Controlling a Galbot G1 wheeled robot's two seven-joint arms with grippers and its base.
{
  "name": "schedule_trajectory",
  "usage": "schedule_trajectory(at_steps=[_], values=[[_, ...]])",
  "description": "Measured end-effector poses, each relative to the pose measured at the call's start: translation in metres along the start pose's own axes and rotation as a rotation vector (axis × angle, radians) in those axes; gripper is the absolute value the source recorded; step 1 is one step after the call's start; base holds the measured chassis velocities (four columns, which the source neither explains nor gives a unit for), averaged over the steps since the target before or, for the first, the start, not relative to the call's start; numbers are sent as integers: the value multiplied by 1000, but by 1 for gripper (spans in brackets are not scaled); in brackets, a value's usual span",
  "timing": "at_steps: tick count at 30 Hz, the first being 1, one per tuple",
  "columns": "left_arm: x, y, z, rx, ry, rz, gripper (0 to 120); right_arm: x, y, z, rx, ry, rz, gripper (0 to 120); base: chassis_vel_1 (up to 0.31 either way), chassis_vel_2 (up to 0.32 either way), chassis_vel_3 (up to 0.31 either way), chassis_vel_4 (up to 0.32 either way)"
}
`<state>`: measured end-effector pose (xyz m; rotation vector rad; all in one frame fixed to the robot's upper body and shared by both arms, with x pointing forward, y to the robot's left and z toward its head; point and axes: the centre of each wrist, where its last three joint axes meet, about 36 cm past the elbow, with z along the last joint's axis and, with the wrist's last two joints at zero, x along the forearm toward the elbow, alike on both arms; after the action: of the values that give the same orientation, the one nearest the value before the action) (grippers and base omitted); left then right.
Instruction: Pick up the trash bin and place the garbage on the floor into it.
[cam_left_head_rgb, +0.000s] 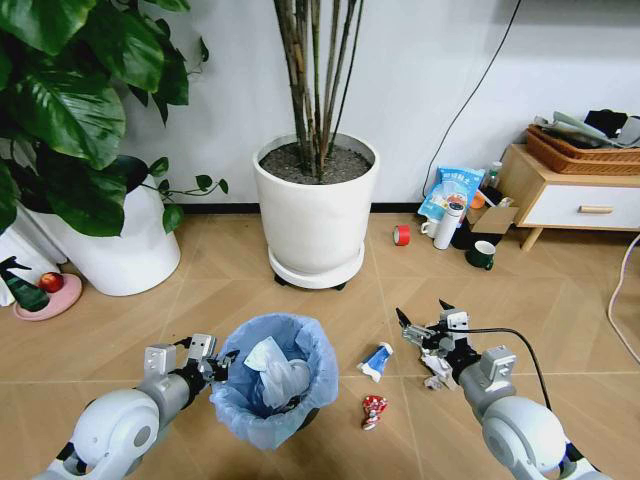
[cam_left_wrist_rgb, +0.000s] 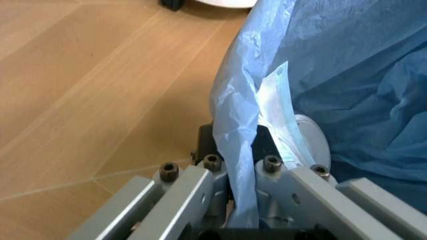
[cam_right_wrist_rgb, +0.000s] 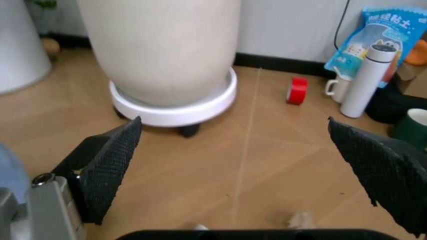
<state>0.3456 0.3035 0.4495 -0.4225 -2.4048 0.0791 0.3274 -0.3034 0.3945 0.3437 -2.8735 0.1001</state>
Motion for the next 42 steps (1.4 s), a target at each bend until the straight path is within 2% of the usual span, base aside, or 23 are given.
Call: schedule_trajectory(at_steps=[7, 14, 22, 28, 33, 36, 37, 39, 42], values=[[0, 1, -4, -5, -10, 3, 0, -4, -38, 15, 9, 124, -86, 100, 0, 0, 0, 0], [2, 0, -6, -9, -12, 8, 0, -25, -77, 44, 124, 234, -233, 100, 10, 14, -7, -11], [0, -4, -7, -15, -10, 13, 0, -49, -89, 74, 198, 352, -337, 100, 0, 0, 0, 0], [-3, -2, -10, -20, -7, 11, 0, -66, -101, 75, 274, 388, -360, 100, 0, 0, 0, 0], [-3, -1, -9, -18, -4, 9, 0, -77, -97, 72, 262, 405, -378, 100, 0, 0, 0, 0], [-4, -2, -8, -11, -4, 7, 0, -87, -77, 74, 162, 432, -354, 100, 0, 0, 0, 0], [-4, -2, -7, -10, -4, 6, 0, -89, -62, 75, 103, 460, -330, 100, 0, 0, 0, 0], [-4, -2, -8, -10, -5, 4, 0, -90, -53, 74, 73, 476, -315, 100, 0, 0, 0, 0], [-3, -2, -9, -11, -9, 3, 0, -96, -11, 72, -71, 545, -230, 100, 0, 0, 0, 0]])
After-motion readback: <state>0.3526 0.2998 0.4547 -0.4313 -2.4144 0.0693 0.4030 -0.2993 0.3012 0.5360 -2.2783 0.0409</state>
